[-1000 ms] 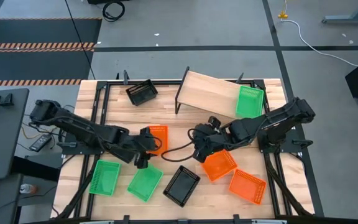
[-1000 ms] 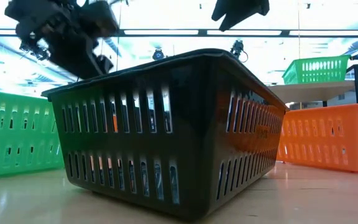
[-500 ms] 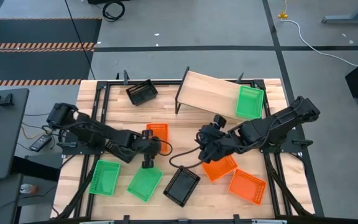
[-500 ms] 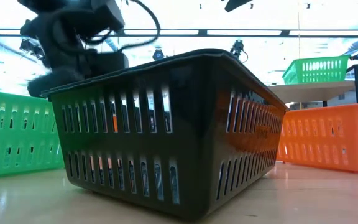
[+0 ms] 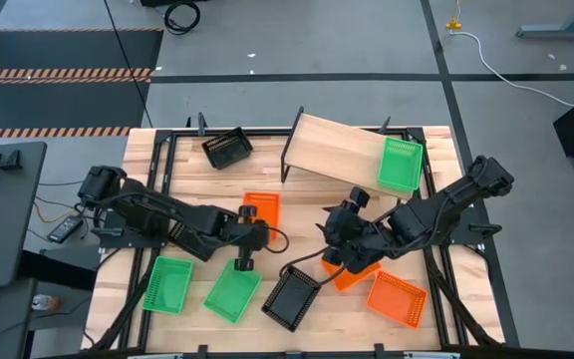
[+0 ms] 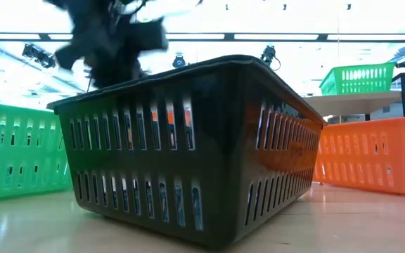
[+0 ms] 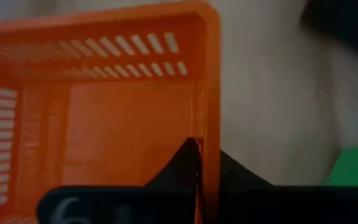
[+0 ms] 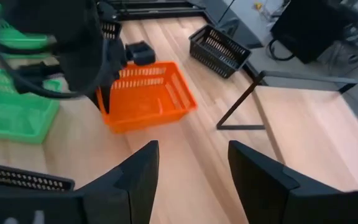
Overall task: Stack baskets on shelf by color
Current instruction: Put the top orange bin on the shelf
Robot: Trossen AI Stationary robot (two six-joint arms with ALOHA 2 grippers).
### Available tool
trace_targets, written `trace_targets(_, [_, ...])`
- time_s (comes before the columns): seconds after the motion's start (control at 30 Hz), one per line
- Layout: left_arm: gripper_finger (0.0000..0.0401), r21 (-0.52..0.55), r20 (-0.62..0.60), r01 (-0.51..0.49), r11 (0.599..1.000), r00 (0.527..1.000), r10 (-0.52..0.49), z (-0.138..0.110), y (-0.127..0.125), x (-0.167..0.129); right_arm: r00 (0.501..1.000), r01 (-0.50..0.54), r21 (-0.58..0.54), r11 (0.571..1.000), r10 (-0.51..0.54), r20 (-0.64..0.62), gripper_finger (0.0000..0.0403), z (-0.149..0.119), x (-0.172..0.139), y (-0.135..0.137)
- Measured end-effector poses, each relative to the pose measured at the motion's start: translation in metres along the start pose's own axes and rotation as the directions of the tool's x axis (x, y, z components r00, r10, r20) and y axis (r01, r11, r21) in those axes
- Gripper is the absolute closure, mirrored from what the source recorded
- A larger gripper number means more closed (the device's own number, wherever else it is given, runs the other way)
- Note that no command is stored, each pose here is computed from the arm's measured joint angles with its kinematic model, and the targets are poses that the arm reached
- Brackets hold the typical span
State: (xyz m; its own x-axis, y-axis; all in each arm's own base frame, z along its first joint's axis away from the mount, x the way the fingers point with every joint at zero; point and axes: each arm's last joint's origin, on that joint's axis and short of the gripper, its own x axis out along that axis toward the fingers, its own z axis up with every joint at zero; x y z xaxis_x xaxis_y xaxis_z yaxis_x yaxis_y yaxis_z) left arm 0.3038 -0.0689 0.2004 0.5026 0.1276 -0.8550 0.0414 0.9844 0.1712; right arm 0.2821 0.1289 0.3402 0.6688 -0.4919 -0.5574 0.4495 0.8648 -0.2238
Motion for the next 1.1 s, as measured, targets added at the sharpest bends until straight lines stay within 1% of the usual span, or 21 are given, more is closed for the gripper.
trace_targets(0.1, [0.0397,0.067,0.065,-0.056,0.996,0.997,0.052,0.031,0.007,-0.025,0.999,0.027,-0.019,0.999,-0.026,0.022,0.0204,-0.002,-0.005,0.0])
trace_targets(0.23, [0.0398,0.114,0.202,-0.111,0.987,0.976,0.086,0.068,0.025,-0.053,0.999,0.0,-0.002,1.0,0.0,0.045,0.0204,0.0,-0.021,-0.009])
trace_targets(0.3, [0.0399,0.121,0.256,-0.138,0.983,0.961,0.103,0.082,0.036,-0.062,0.998,-0.024,0.027,0.999,0.022,0.067,0.0204,0.002,-0.031,-0.015])
trace_targets(0.4, [0.0399,0.14,0.315,-0.157,0.978,0.943,0.106,0.097,0.052,-0.068,0.994,-0.067,0.066,0.996,0.06,0.094,0.0204,0.004,-0.047,-0.025])
trace_targets(0.47, [0.0399,0.152,0.356,-0.164,0.975,0.929,0.101,0.106,0.062,-0.065,0.99,-0.09,0.085,0.992,0.081,0.112,0.0204,0.005,-0.056,-0.031])
trace_targets(0.57, [0.04,0.177,0.372,-0.179,0.968,0.923,0.103,0.117,0.075,-0.057,0.986,-0.122,0.108,0.987,0.108,0.129,0.0204,0.006,-0.066,-0.04])
trace_targets(0.77, [0.04,0.23,0.409,-0.168,0.959,0.91,0.062,0.141,0.092,-0.029,0.978,-0.173,0.138,0.975,0.154,0.143,0.0204,0.007,-0.078,-0.054])
trace_targets(0.9, [0.0399,0.257,0.428,-0.188,0.948,0.902,0.063,0.162,0.1,-0.011,0.973,-0.193,0.14,0.971,0.172,0.152,0.0204,0.008,-0.083,-0.063])
trace_targets(1.1, [0.0397,0.274,0.444,-0.226,0.935,0.892,0.086,0.188,0.121,0.013,0.959,-0.266,0.187,0.946,0.24,0.15,0.0204,0.009,-0.091,-0.072])
